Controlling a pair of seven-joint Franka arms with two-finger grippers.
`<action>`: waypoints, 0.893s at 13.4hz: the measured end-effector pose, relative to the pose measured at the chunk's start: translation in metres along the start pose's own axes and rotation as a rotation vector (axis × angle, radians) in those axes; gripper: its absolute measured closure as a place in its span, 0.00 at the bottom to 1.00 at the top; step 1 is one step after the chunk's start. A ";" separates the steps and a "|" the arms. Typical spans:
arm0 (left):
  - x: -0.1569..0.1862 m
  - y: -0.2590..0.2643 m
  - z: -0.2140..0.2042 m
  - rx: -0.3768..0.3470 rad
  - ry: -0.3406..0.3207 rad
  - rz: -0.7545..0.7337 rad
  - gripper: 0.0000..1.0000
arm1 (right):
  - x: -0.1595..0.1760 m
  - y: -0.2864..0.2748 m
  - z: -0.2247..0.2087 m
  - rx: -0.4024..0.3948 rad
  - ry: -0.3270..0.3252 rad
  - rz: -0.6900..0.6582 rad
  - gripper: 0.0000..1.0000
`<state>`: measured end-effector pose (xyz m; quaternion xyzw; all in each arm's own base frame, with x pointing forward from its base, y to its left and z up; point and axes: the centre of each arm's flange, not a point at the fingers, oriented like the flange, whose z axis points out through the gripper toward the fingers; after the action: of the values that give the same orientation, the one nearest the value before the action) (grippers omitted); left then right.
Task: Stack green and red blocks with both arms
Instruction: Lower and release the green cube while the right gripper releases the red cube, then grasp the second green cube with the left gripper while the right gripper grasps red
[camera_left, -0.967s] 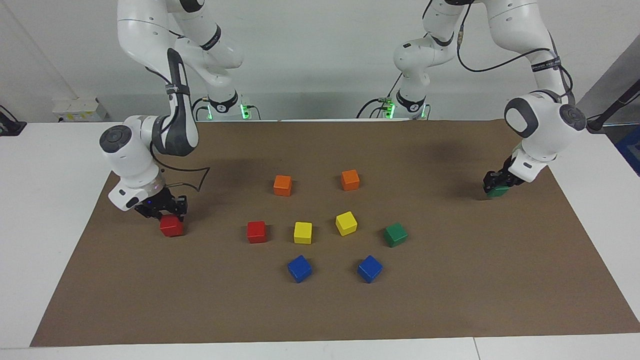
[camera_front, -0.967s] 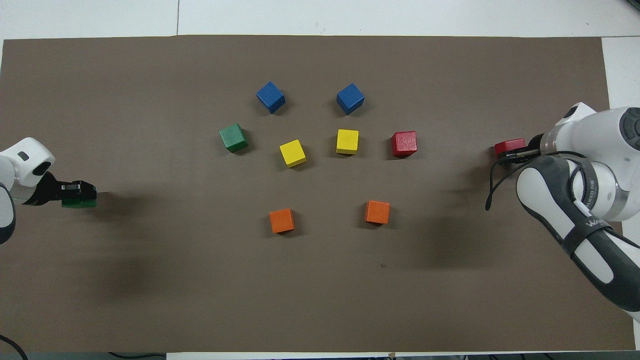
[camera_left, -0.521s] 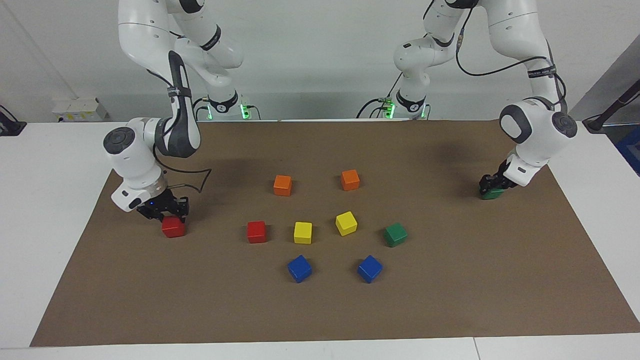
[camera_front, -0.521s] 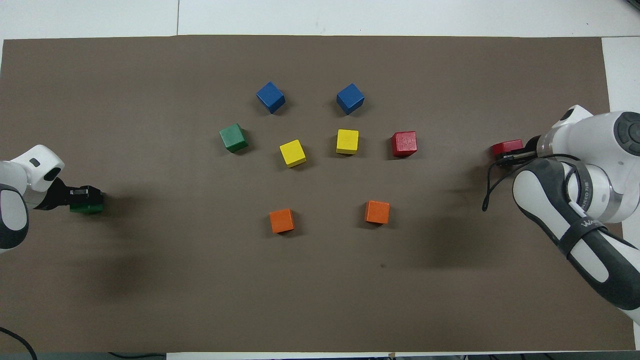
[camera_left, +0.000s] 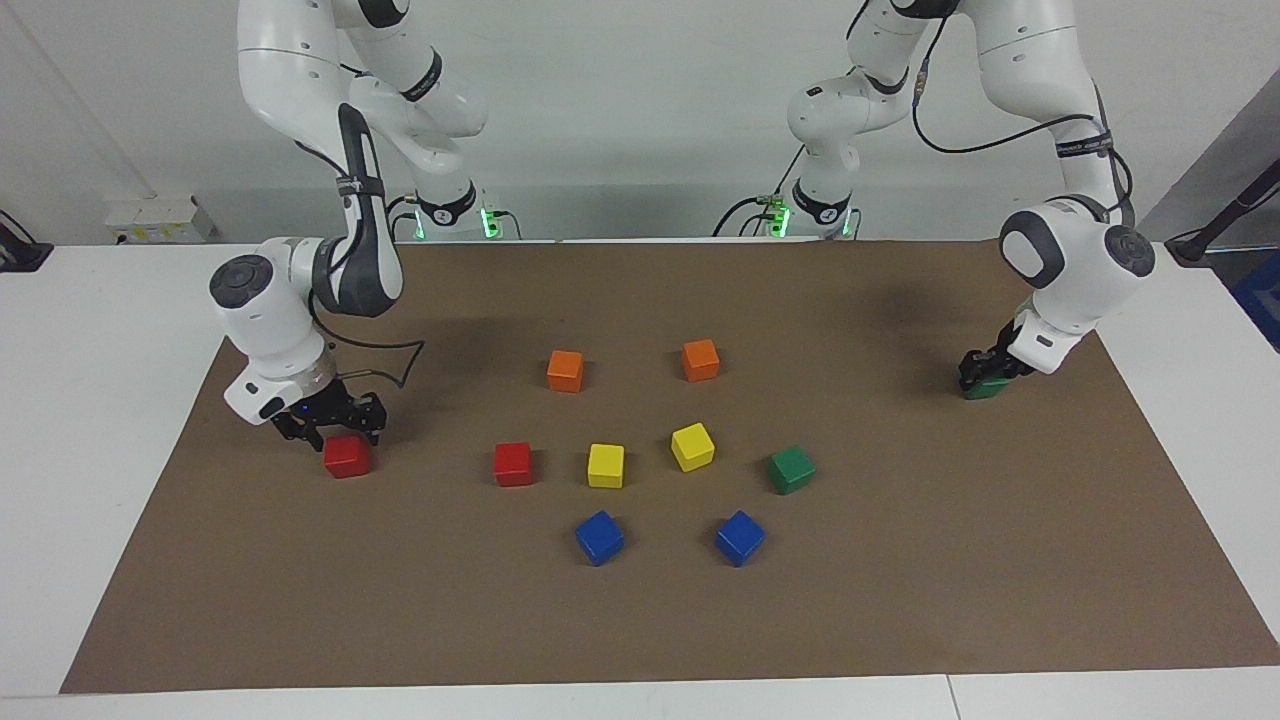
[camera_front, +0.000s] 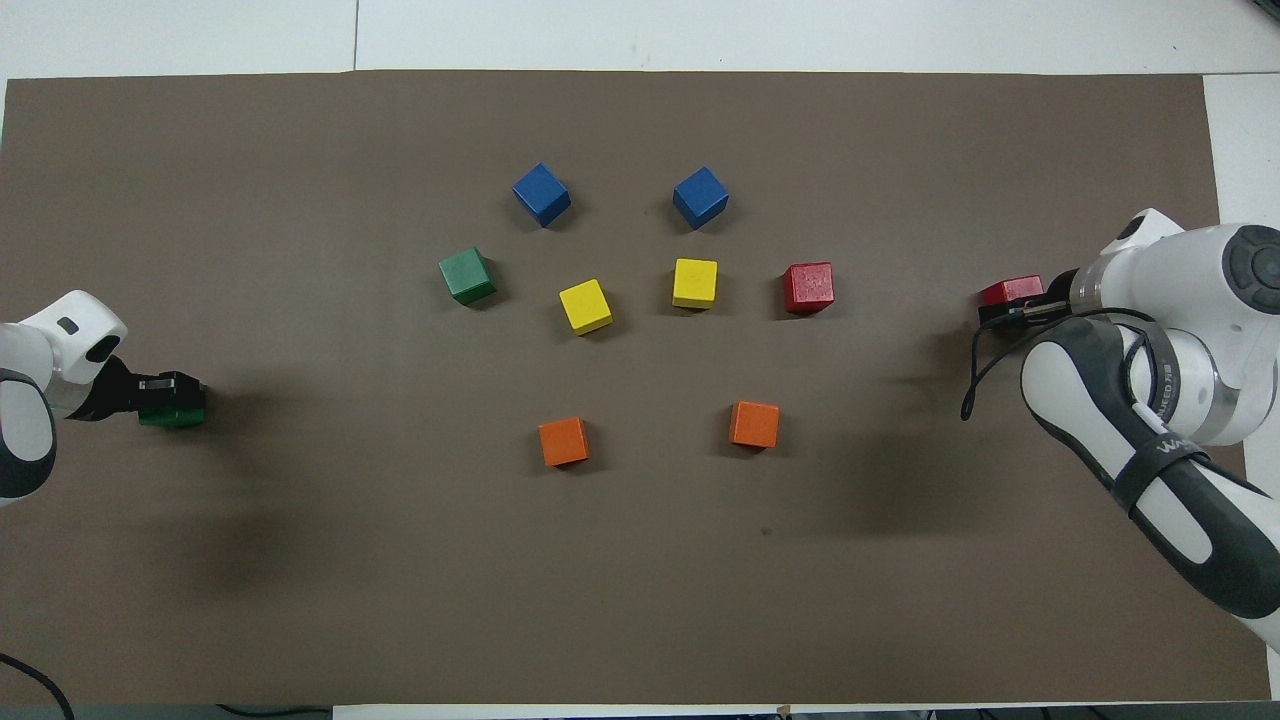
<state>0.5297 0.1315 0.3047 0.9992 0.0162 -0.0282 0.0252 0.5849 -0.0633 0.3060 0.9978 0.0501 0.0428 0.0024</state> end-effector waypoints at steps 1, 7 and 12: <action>0.001 0.000 -0.001 0.000 0.003 0.000 0.26 | 0.001 -0.002 -0.002 0.002 -0.009 -0.003 0.00; 0.029 0.007 -0.064 -0.005 0.002 0.026 0.00 | 0.044 -0.040 -0.106 0.011 -0.081 0.034 0.00; 0.068 0.144 -0.145 0.001 0.048 -0.079 0.00 | 0.077 -0.154 -0.155 0.017 -0.024 0.052 0.01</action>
<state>0.6103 -0.0025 0.4521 0.9981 0.0564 -0.0054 0.0230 0.6328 0.0974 0.4654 0.9992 0.0242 0.0306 -0.0068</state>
